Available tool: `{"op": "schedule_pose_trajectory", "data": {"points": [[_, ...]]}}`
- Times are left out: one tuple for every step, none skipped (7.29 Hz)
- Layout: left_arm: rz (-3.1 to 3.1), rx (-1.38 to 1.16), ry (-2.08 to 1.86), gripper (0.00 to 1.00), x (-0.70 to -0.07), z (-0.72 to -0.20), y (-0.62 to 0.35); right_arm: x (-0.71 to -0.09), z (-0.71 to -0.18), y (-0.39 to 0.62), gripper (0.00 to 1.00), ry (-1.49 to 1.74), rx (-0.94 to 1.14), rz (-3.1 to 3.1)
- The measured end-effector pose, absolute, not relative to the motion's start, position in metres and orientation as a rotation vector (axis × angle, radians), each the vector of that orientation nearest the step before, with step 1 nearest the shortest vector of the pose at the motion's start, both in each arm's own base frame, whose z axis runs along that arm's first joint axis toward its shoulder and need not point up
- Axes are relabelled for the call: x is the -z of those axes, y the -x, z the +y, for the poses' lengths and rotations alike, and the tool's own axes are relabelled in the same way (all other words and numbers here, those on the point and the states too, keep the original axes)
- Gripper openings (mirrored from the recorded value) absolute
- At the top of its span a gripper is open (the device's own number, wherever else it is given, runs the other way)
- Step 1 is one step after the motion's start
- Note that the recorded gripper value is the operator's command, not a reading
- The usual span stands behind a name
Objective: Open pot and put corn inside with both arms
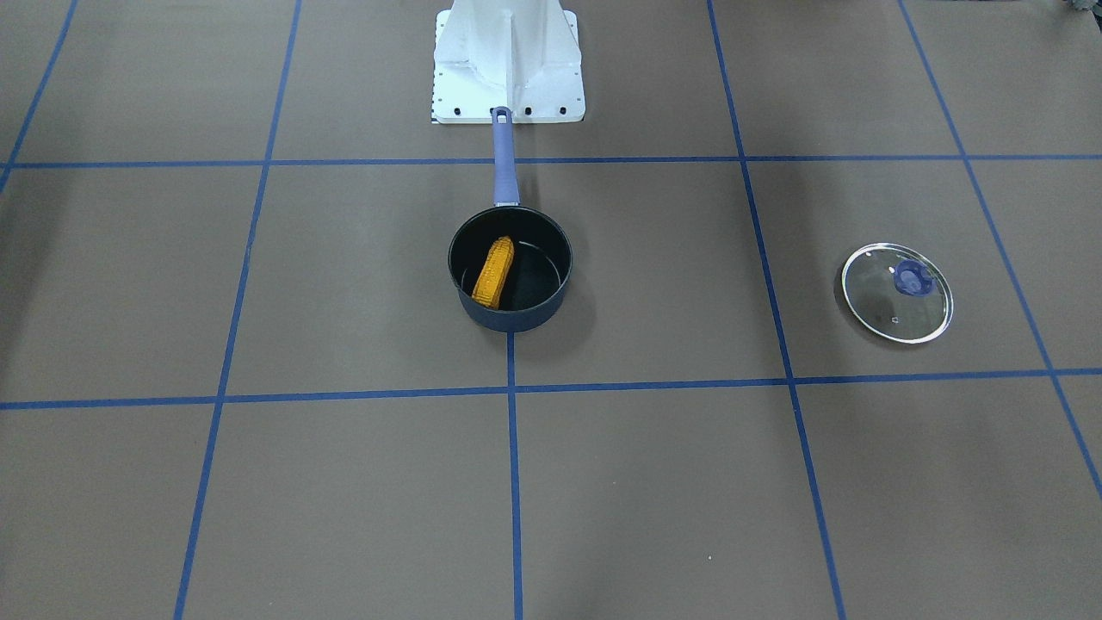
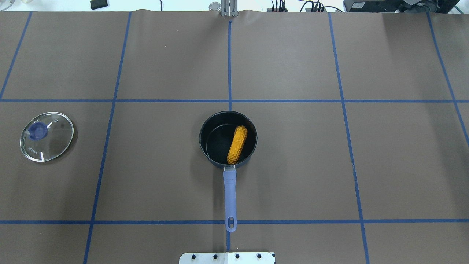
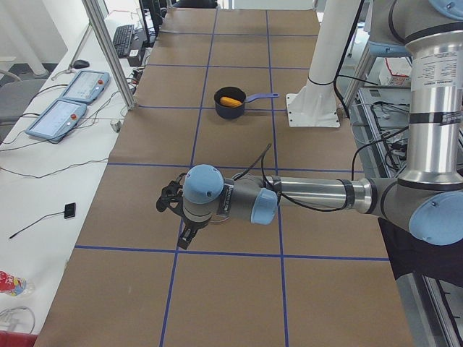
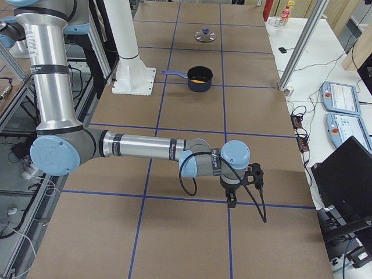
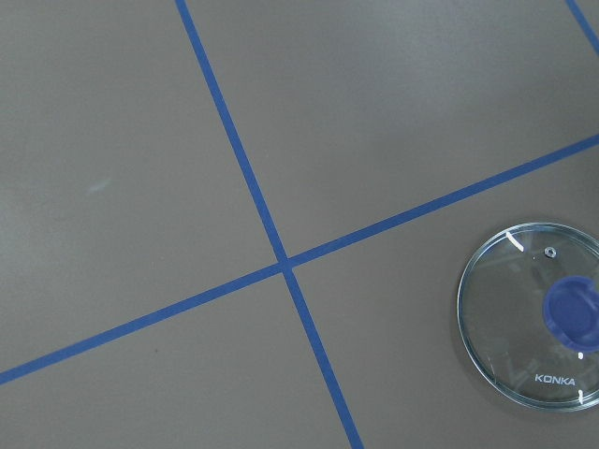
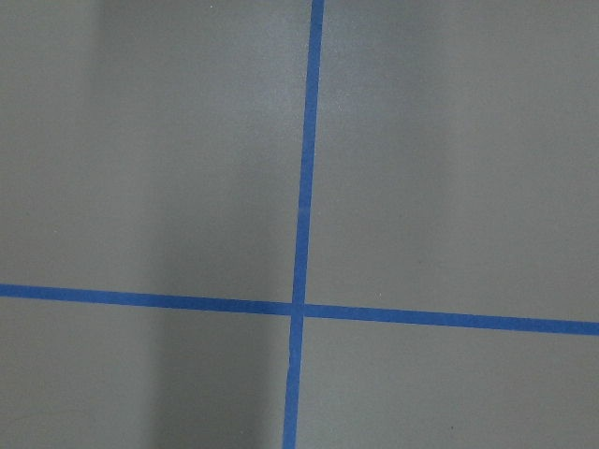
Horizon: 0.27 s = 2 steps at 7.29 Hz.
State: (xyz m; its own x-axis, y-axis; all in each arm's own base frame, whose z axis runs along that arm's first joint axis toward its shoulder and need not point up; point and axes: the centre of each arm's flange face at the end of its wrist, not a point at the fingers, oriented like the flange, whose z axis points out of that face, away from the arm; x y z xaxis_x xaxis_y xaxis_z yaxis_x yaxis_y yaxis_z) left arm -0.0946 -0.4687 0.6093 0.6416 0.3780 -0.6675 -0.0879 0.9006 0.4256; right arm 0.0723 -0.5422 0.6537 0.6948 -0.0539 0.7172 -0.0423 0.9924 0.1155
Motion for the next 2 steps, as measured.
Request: {"op": "schedule_pose_trajectory", "data": {"points": [[0.837,-0.269,-0.376,0.98,-0.6093,-0.4671,0.0961,-0.6537,-0.5402,-0.0744,1.00,-0.128,0.002,-0.812],[0.837,-0.268,-0.376,0.97,-0.6095,-0.4666,0.0968,-0.6536,-0.5393,-0.0759,1.00,-0.130,0.000,-0.815]]}}
